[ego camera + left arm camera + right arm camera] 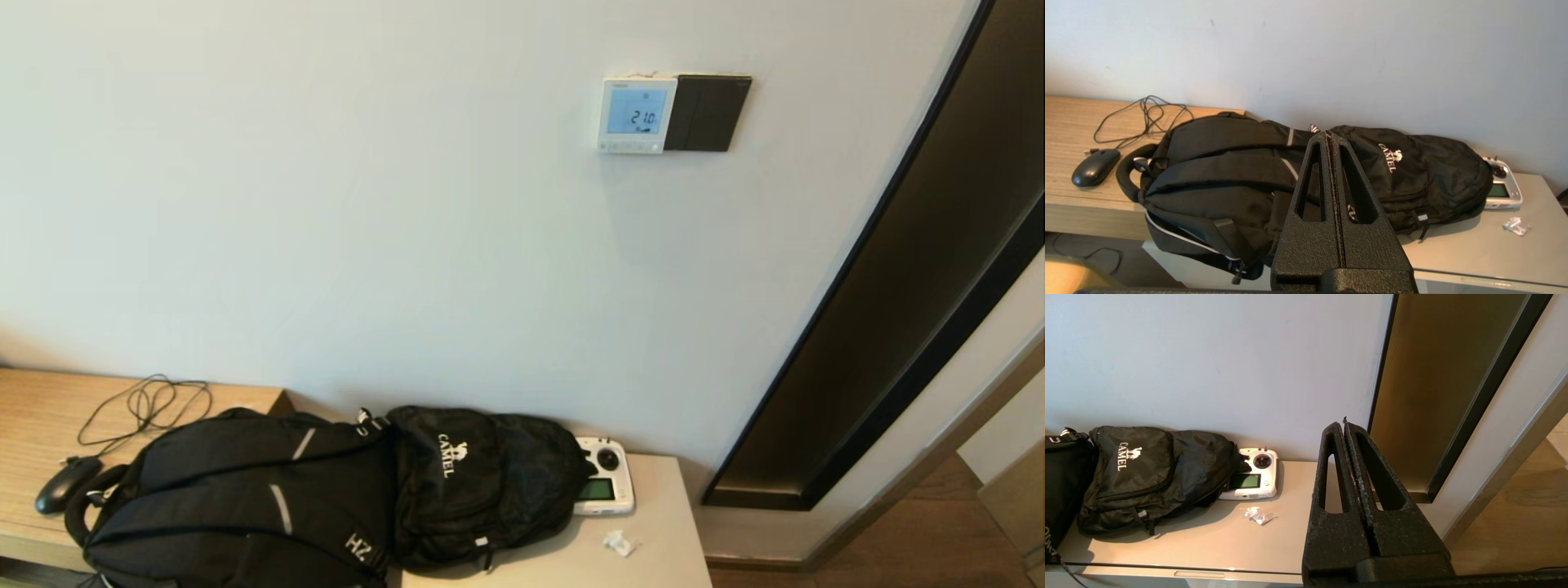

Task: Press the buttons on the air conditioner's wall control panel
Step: Turn off the central air conditioner

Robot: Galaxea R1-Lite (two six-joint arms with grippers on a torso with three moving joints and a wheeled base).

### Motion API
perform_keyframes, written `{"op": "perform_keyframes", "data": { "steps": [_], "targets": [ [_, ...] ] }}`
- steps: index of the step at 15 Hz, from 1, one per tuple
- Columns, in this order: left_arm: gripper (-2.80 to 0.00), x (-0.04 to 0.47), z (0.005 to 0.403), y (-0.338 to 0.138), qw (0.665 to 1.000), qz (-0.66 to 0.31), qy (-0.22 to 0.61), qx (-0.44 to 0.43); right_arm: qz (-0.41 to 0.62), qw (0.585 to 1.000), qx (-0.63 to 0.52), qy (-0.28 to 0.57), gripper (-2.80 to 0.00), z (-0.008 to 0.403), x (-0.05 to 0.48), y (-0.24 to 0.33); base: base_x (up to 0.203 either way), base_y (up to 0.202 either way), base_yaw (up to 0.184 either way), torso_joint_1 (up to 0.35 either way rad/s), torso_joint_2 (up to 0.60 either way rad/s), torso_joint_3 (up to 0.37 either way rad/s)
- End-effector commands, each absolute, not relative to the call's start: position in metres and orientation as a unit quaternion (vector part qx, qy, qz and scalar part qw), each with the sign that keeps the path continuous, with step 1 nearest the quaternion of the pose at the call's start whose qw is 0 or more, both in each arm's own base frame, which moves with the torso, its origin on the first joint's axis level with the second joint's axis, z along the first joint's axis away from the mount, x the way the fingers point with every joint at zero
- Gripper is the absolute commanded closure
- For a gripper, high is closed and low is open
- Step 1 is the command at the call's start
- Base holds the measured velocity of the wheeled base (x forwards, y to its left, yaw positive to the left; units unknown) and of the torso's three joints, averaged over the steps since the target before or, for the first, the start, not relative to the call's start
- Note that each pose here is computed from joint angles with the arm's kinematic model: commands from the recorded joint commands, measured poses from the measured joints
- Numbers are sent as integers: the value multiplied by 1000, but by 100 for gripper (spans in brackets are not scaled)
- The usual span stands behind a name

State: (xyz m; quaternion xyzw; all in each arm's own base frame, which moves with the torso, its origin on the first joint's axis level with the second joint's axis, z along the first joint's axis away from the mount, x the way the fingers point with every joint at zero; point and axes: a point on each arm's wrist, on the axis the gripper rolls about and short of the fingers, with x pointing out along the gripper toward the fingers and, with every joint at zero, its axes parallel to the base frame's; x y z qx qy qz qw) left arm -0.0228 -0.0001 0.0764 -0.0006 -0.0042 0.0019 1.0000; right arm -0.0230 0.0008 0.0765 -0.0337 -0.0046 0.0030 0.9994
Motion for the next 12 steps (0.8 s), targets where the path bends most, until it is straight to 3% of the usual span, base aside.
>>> {"op": "perform_keyframes", "data": {
  "steps": [1, 12],
  "targets": [
    [0, -23, 76, 0, 1000, 2, -5, -1, 4, 999, -35, -4, 0, 77, -23, 1, 0, 0, 0, 0, 0, 0],
    [0, -23, 76, 0, 1000, 2, -5, -1, 2, 1000, -31, -2, 0, 76, -23, 1, 0, 0, 0, 0, 0, 0]
  ]
}}
